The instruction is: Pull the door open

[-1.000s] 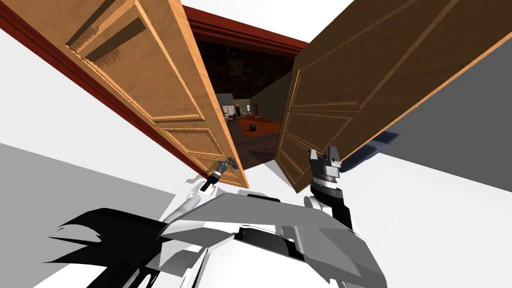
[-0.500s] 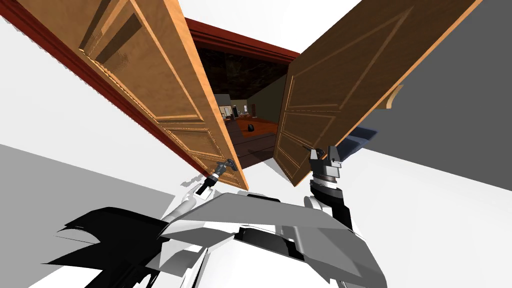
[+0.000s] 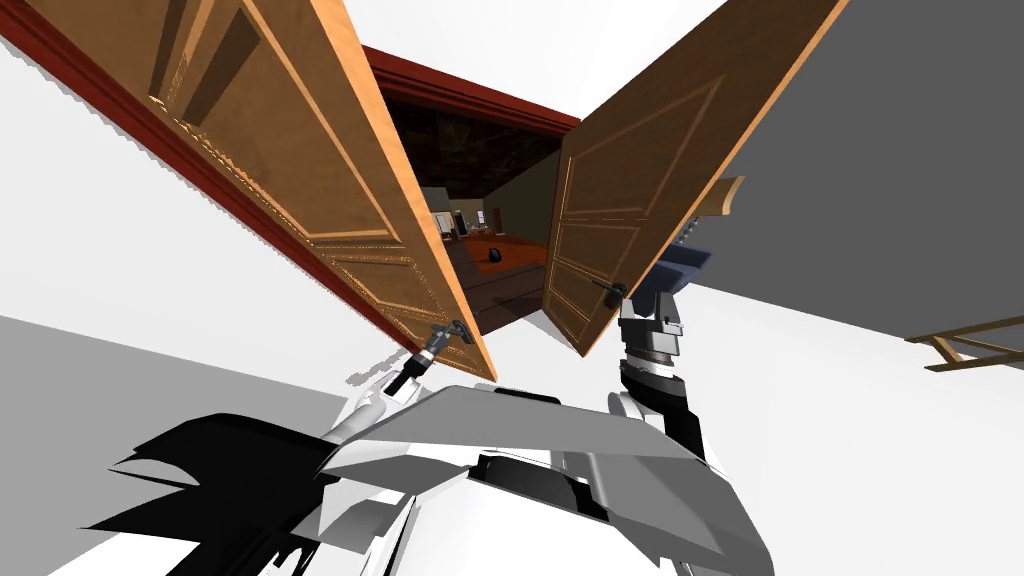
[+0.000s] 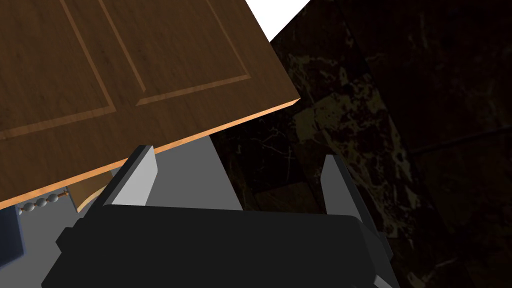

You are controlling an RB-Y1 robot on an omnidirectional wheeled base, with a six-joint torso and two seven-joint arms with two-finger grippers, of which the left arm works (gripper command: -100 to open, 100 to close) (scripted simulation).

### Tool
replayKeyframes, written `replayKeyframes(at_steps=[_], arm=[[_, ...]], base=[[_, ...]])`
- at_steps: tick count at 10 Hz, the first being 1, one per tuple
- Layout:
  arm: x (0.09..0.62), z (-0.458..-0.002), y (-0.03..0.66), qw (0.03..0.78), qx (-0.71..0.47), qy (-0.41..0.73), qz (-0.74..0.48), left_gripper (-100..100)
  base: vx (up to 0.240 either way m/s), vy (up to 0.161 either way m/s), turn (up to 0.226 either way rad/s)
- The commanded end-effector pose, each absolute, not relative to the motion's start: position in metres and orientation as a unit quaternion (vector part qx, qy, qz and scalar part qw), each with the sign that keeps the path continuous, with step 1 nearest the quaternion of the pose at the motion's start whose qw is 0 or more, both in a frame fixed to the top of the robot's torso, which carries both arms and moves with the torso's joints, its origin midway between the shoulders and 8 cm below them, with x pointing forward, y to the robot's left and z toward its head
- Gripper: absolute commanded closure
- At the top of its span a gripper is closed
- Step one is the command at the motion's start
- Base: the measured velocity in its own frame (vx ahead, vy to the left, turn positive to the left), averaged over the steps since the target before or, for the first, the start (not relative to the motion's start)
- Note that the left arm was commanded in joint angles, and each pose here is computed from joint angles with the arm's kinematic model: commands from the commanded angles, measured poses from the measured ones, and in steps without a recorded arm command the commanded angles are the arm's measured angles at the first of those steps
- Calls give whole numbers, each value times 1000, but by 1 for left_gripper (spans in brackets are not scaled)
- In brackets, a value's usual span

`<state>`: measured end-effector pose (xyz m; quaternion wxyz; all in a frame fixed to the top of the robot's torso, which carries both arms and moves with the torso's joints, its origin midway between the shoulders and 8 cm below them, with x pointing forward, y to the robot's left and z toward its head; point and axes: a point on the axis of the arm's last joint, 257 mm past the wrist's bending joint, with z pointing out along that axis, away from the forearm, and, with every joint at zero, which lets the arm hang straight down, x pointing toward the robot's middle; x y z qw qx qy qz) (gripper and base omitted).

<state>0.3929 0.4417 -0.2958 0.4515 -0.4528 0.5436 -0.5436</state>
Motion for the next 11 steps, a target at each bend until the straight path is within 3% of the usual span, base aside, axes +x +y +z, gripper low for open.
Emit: replayKeyframes(at_steps=[1, 11], arm=[[386, -294, 445, 449, -449, 546, -546, 100], [356, -294, 451, 434, -435, 558, -558, 100]], base=[[-213, 74, -133], [-168, 82, -128]])
